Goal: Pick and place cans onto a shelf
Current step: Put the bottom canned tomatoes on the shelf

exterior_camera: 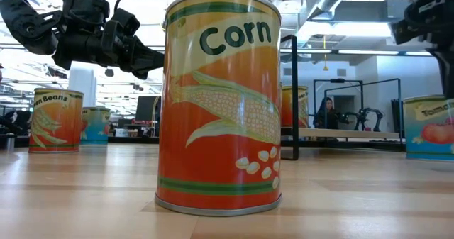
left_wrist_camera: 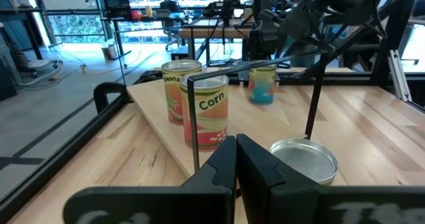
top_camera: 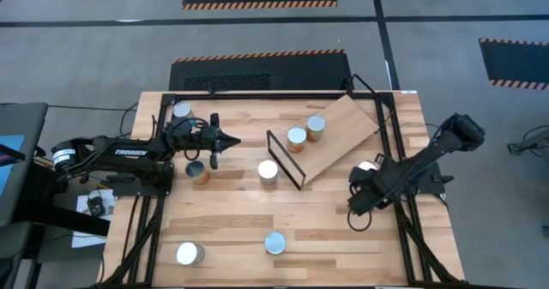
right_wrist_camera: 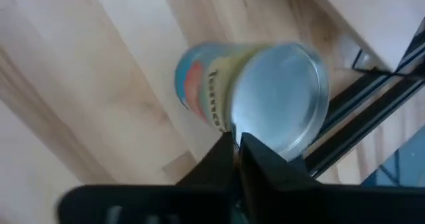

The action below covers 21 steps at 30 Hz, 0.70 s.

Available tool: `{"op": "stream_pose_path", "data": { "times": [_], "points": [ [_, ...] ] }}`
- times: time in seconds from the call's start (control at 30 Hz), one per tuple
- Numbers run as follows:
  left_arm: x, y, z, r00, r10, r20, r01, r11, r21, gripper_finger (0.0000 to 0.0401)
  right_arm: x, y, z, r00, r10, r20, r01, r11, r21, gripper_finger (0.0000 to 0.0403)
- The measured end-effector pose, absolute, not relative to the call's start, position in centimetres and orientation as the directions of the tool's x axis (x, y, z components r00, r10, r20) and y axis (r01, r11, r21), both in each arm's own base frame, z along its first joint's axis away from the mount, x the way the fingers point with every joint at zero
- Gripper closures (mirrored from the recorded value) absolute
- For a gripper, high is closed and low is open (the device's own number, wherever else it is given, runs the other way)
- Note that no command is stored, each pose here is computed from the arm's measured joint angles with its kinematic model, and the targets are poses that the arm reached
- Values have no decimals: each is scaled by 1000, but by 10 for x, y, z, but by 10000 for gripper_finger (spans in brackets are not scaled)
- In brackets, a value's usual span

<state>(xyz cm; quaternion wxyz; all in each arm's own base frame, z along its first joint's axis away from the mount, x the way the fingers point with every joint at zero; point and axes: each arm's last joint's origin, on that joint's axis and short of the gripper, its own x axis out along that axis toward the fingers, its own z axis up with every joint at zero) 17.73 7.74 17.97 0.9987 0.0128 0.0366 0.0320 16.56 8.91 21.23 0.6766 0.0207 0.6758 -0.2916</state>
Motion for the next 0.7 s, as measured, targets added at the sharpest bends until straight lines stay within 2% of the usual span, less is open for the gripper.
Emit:
{"op": "stream_pose_path", "data": {
  "times": [0.1,0.23,0.4,0.7],
  "points": [
    [177,77,180,995,65,-73,-63,998,28,400,166,85,214,-77,-365,-928,405,839,-364,394],
    [177,77,180,995,65,-73,-63,998,27,400,166,82,221,-28,-330,-944,421,852,-311,387],
    [177,77,179,995,65,-75,-63,998,27,400,162,80,239,60,-290,-955,447,863,-234,397],
    [177,77,179,995,65,-75,-63,998,27,400,164,73,245,75,-279,-958,526,827,-200,349]
  ]
}}
